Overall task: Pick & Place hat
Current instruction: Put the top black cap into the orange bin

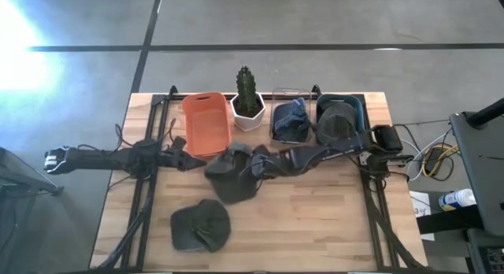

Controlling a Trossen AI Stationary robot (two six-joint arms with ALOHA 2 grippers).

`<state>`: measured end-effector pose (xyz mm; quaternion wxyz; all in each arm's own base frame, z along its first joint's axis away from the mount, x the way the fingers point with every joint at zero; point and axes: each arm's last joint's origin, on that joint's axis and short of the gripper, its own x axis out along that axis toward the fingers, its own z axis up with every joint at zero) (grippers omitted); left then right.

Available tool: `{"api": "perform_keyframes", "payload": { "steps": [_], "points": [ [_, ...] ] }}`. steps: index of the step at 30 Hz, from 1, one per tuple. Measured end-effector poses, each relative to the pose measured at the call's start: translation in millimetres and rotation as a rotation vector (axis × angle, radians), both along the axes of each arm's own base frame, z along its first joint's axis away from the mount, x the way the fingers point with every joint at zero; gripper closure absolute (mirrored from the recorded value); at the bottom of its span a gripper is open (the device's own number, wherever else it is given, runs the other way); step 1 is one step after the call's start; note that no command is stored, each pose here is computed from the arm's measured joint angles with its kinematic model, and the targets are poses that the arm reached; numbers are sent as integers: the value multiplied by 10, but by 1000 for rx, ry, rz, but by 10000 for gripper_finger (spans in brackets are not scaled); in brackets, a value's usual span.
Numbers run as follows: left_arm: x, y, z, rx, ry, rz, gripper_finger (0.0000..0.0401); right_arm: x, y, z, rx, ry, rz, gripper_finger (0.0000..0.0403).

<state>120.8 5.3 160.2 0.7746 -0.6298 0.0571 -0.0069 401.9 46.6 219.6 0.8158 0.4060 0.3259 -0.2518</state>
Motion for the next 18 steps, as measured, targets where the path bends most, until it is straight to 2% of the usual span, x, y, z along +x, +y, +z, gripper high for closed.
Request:
{"api": "perform_keyframes", "payload": {
  "steps": [3, 5, 8, 11, 15, 18],
  "points": [
    [1, -2, 24, 20, -26, -10, 307, 8, -27, 7, 12, -5, -33, 390],
    [0, -8, 22, 19, -24, -28, 307, 8, -39, 24, 3, -24, -100, 390],
    [1, -20, 30, 19, -26, -46, 307, -30, 1, 127, -19, -73, -174, 390],
    [9, -31, 95, 44, -39, -57, 307, -87, 43, 274, -32, -121, -194, 390],
    [19, -43, 206, 104, -60, -69, 307, -139, 43, 422, -68, -171, -236, 390],
    [27, -41, 263, 173, 9, -57, 307, -146, 29, 536, -103, -209, -270, 390]
  ]
}}
